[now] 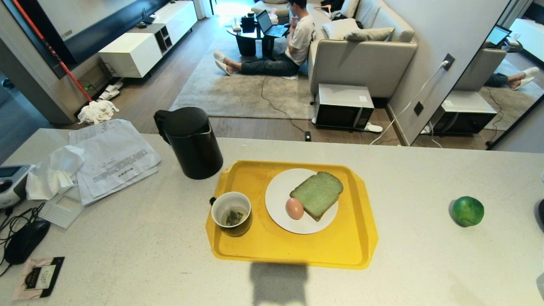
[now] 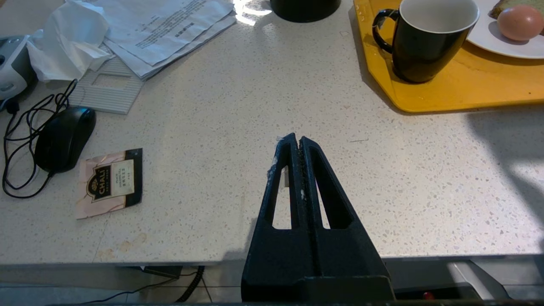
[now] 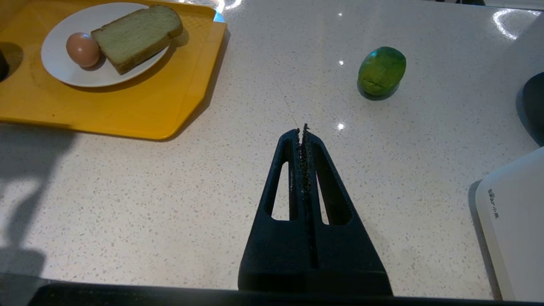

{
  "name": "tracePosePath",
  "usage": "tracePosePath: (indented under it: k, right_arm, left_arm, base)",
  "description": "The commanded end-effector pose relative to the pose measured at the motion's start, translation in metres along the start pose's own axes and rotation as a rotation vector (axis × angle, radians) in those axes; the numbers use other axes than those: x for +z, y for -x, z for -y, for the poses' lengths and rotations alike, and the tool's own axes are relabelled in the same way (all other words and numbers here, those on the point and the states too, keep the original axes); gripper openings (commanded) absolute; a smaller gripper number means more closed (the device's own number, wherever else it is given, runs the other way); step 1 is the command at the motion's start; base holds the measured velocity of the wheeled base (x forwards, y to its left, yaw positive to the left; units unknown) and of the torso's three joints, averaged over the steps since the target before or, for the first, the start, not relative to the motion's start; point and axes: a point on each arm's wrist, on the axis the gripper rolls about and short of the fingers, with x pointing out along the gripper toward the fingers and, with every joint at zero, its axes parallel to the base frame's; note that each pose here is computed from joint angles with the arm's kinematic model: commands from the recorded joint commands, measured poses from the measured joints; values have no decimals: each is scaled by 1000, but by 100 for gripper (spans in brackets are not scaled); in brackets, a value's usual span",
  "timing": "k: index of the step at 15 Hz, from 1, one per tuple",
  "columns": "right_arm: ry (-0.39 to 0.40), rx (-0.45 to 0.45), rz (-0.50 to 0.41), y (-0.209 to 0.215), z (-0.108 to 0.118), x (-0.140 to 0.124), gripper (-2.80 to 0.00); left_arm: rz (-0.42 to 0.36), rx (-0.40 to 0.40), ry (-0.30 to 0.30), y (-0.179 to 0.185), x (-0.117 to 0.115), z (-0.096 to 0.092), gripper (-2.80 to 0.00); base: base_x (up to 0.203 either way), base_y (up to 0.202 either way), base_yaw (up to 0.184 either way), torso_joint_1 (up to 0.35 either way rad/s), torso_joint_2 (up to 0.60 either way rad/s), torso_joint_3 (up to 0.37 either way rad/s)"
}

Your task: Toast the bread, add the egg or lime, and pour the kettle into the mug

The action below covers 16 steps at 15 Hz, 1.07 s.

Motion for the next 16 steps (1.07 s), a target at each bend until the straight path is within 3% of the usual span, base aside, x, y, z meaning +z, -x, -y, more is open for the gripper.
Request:
tracePosePath:
  k: [1, 16]
  right_arm:
    - [0, 1, -2, 0, 0, 0, -280]
    - [-1, -1, -2, 0, 0, 0, -280]
  left_arm:
    - [0, 0, 0, 0, 0, 0, -280]
    - [0, 0, 0, 0, 0, 0, -280]
  base:
    - [0, 0, 0, -69, 139, 62]
    - [0, 0, 0, -42, 85, 41]
